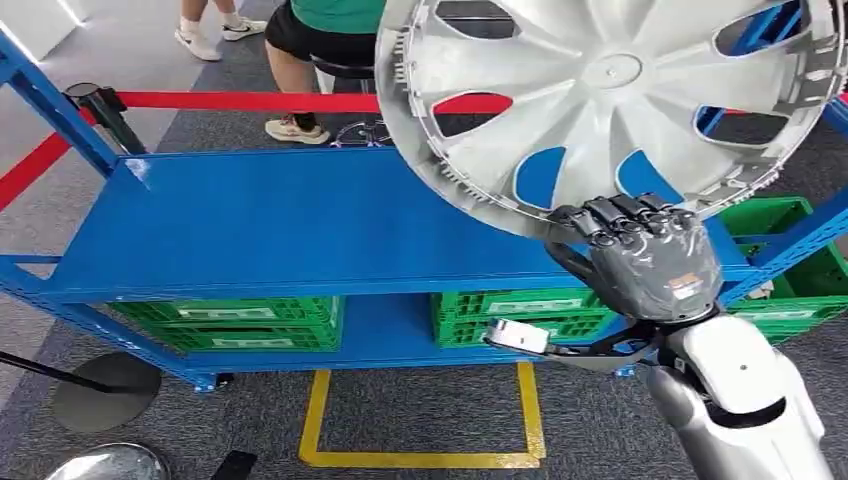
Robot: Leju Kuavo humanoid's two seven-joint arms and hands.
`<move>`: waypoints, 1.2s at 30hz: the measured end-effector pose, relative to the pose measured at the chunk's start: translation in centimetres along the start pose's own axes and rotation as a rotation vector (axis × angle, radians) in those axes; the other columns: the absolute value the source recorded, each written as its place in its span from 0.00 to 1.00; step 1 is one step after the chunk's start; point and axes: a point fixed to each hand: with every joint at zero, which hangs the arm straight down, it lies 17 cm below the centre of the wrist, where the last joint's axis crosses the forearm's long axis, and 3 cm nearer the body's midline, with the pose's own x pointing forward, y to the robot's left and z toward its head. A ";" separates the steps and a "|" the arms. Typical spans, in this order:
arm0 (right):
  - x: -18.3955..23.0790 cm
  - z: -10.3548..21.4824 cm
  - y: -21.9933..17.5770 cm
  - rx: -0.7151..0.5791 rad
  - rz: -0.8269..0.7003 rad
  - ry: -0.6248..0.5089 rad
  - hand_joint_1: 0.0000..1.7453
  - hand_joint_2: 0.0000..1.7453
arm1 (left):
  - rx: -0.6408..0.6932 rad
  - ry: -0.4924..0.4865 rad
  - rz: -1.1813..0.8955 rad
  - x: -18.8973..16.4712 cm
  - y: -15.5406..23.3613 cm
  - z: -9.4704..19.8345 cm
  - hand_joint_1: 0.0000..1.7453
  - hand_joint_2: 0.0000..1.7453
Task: Take the parts from the cabinet and place them on the table.
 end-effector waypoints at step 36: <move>0.4 0.2 0.8 0.012 -0.032 -0.016 1.00 1.00 | -0.013 0.088 0.006 -1.4 -0.2 0.1 0.00 1.00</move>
